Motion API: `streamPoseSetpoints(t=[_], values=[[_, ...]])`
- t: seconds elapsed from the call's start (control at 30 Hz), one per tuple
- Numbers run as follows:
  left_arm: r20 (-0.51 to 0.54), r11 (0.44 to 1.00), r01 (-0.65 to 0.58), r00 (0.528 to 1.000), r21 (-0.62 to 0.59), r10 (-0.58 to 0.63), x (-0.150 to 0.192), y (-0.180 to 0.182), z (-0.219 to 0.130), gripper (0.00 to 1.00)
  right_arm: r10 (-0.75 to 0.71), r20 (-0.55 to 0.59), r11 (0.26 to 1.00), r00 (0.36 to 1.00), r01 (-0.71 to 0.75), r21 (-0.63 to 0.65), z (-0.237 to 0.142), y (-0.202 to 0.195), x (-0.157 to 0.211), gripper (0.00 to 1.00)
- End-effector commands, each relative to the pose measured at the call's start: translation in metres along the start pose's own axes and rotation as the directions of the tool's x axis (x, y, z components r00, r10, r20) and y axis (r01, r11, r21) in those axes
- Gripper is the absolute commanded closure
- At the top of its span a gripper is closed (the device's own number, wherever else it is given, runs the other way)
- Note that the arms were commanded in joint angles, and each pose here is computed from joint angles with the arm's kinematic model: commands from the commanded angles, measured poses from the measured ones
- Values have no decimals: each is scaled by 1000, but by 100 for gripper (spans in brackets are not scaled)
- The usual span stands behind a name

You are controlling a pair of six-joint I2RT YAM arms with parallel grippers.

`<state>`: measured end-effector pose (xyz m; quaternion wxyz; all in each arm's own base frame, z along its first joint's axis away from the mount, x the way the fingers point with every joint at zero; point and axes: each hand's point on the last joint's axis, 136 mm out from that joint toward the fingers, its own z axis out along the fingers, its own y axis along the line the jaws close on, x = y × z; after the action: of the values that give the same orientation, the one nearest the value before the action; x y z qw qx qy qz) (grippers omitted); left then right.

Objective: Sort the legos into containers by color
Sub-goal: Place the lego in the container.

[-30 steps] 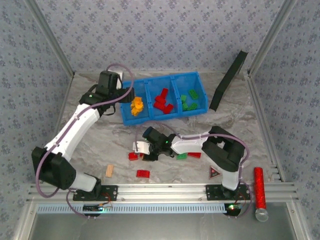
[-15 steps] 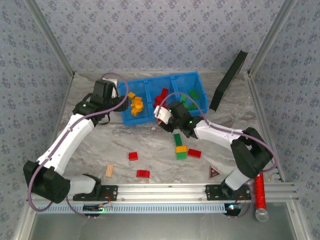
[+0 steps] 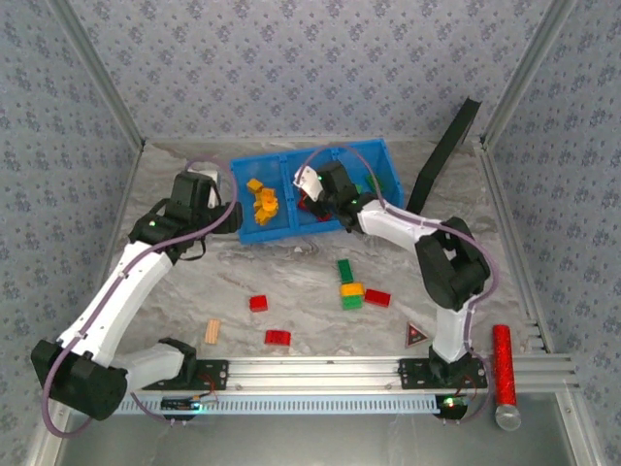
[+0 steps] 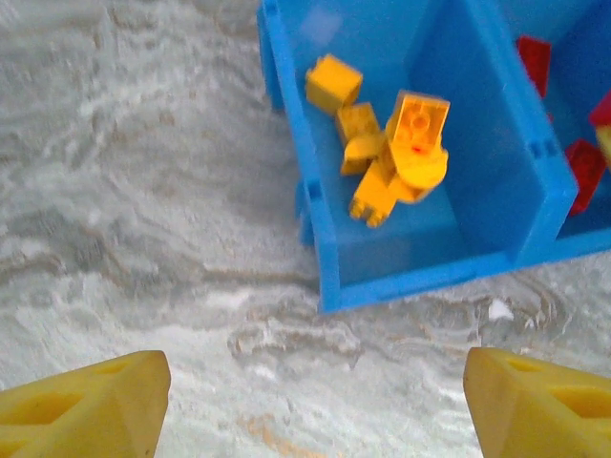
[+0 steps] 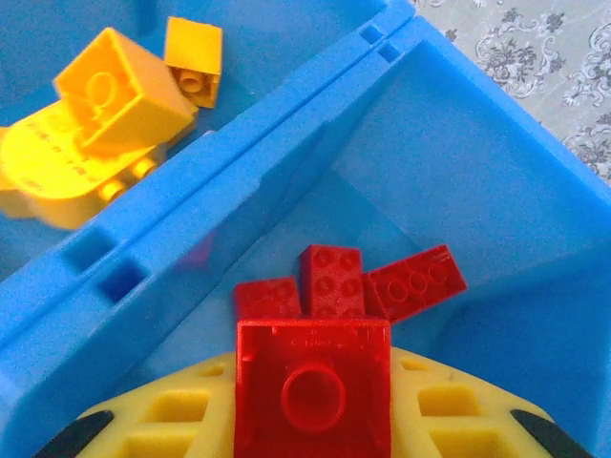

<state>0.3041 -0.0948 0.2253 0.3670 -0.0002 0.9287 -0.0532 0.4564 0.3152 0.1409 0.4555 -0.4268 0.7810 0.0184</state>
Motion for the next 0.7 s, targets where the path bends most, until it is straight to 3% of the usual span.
streamPoseSetpoints(t=[0.0,0.37,0.67], values=[[-67,999,44,997,8,-43,26,0,-5,19,33,-34,999,999,-32,30,15,-9,0,77],[-302,999,39,953,33,-27,113,-18,-5,19,66,-126,998,990,-65,8,42,-11,12,67],[-397,995,78,916,54,-51,174,-51,7,18,77,-129,997,989,-77,10,42,-16,10,59]])
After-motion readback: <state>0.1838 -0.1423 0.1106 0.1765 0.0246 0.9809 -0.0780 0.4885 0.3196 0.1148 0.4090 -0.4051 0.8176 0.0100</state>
